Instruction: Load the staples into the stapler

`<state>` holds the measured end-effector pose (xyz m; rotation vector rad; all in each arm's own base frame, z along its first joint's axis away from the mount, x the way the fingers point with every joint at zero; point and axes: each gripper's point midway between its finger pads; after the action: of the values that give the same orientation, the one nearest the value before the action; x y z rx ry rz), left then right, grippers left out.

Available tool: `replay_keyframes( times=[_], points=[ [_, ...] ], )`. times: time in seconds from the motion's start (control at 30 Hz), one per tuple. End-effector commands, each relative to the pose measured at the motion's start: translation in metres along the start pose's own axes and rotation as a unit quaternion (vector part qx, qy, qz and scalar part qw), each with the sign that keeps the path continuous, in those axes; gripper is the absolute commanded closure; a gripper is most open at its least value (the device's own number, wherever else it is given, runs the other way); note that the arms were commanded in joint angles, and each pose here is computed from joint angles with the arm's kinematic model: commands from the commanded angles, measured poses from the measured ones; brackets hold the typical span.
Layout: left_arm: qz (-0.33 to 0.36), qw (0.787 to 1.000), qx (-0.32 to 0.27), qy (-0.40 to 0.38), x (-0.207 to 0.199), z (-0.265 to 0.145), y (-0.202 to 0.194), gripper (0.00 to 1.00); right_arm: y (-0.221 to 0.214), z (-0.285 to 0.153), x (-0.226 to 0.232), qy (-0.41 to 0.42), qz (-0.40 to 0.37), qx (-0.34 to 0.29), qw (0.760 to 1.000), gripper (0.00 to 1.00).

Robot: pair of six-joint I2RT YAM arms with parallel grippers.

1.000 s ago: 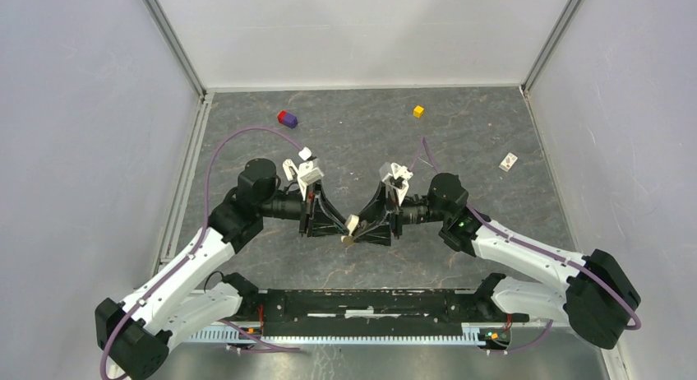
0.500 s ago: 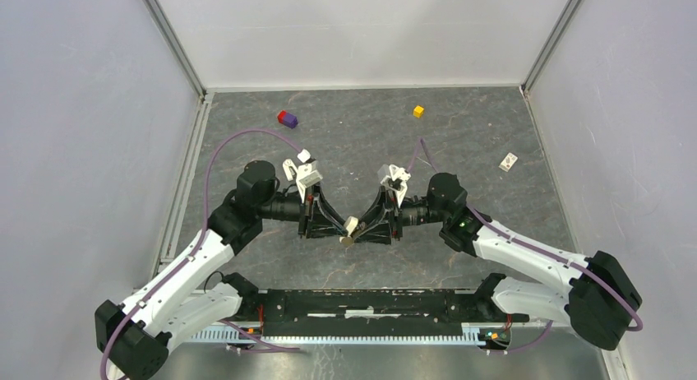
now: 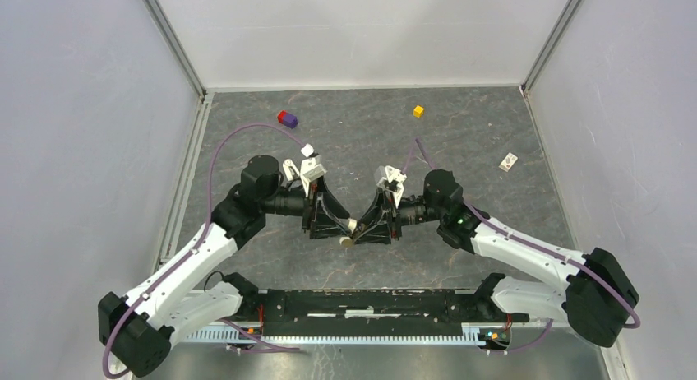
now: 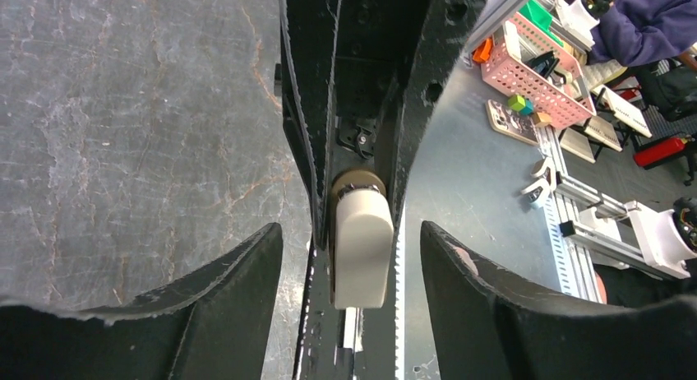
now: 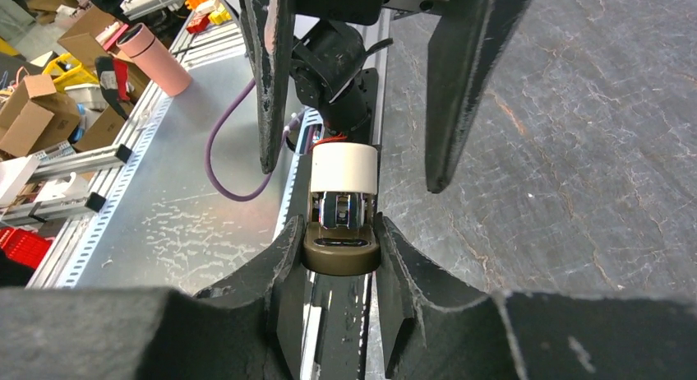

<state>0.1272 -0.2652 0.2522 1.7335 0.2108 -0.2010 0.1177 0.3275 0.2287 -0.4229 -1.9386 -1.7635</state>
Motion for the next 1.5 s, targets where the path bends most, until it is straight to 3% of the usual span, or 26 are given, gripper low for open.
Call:
replay_keyframes(
  times=[0.0,0.13,0.27,0.33,0.47,0.53,0.73,0.97,1.3,1.47],
  points=[
    [0.022,1.000,-0.011,-0.019,-0.002,0.004,0.026,0.30,0.021,0.004,0.009,0.017,-0.044,0.001,0.999,1.00],
    [-0.004,0.999,0.016,-0.034,0.000,0.010,0.019,0.29,0.022,0.006,0.006,0.014,-0.037,0.005,0.999,1.00],
    [0.001,0.999,0.031,-0.040,-0.002,0.011,0.013,0.36,0.022,0.007,0.004,0.011,-0.034,0.005,0.999,1.00],
    [0.012,0.999,0.027,-0.042,-0.005,0.009,0.015,0.49,0.021,0.006,0.002,0.006,-0.034,0.005,0.999,1.00],
    [0.042,0.999,0.015,-0.018,-0.002,0.005,0.021,0.90,0.025,0.001,-0.011,-0.042,-0.050,-0.013,0.998,1.00],
    [0.054,0.998,0.010,0.013,0.004,0.002,0.023,0.98,0.028,-0.005,-0.015,-0.063,-0.058,-0.034,0.996,1.00],
    [0.069,0.996,-0.033,0.054,0.005,-0.005,0.032,0.98,0.036,-0.023,-0.018,-0.097,-0.074,-0.102,0.987,1.00],
    [0.050,0.993,-0.080,0.073,0.012,-0.002,0.035,0.98,0.032,-0.026,-0.021,-0.099,-0.064,-0.123,0.985,1.00],
    [0.044,0.970,-0.185,0.152,0.027,-0.018,0.063,0.98,0.038,-0.047,-0.011,-0.098,-0.073,-0.233,0.965,1.00],
    [0.037,0.971,-0.183,0.148,0.031,-0.013,0.060,0.98,0.022,-0.048,-0.014,-0.084,-0.053,-0.243,0.965,0.96]
  ],
)
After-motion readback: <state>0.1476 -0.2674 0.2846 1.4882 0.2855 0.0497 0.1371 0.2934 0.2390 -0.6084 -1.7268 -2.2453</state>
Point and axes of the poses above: each gripper's point midway between its finger pads, its own z axis out along the fingers, its own x axis along the line the jaws close on, y = z × x, and after that the axes turned 13 degrees about z, right-handed
